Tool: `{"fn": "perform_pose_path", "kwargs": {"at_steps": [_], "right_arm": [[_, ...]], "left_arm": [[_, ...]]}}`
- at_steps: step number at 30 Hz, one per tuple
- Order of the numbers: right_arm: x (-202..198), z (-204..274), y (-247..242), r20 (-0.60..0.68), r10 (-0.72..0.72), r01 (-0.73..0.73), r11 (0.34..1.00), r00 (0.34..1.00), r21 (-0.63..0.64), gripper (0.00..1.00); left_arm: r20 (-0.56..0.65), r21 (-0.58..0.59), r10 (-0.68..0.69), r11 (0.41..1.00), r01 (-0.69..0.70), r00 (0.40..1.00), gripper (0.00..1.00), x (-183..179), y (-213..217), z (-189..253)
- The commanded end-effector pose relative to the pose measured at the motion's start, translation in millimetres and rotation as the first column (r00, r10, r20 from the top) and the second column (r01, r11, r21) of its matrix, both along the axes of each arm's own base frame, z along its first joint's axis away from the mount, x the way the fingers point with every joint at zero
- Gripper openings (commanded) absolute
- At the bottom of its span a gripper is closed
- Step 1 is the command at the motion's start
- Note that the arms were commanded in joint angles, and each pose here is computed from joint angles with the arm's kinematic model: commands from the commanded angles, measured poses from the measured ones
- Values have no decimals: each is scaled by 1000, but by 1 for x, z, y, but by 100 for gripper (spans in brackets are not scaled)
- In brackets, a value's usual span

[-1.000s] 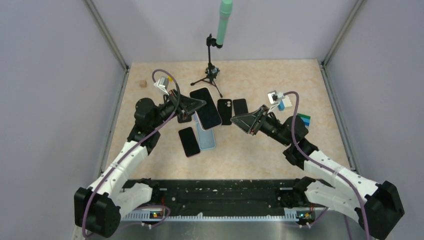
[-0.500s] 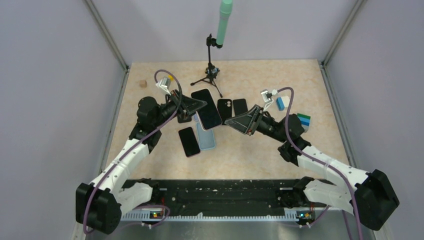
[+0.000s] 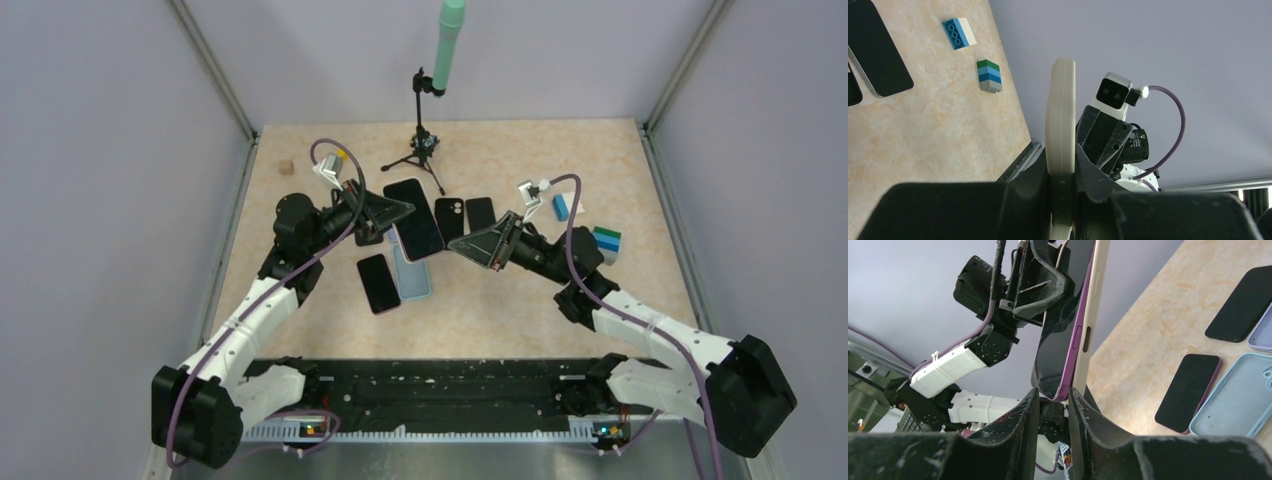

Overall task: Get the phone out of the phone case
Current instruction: Remove the phone case from the phone.

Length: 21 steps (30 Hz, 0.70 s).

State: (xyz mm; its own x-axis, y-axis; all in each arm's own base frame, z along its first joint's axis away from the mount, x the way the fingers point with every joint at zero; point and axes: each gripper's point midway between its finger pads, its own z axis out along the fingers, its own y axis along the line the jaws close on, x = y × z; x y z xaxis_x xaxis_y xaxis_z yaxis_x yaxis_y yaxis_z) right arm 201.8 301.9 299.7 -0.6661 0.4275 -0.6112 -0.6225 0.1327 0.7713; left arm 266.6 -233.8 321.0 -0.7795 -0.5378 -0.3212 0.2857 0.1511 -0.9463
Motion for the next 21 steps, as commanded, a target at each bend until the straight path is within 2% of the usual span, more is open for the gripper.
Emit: {"fn": "perform_pose_path", "kwargs": {"at_steps": [1, 12, 21], "right_arm": [[1, 13, 4, 44, 7, -8, 1000, 999, 19, 27], [-15, 29, 13, 96, 91, -97, 993, 991, 62, 26], [-17, 31, 13, 93, 106, -112, 991, 990, 67, 25]], "left_arm": [[160, -47, -10, 999, 18, 987, 0, -6, 0, 42], [174, -41, -16, 999, 23, 985, 0, -8, 0, 42], [180, -27, -16, 999, 21, 984, 0, -8, 0, 40]]}}
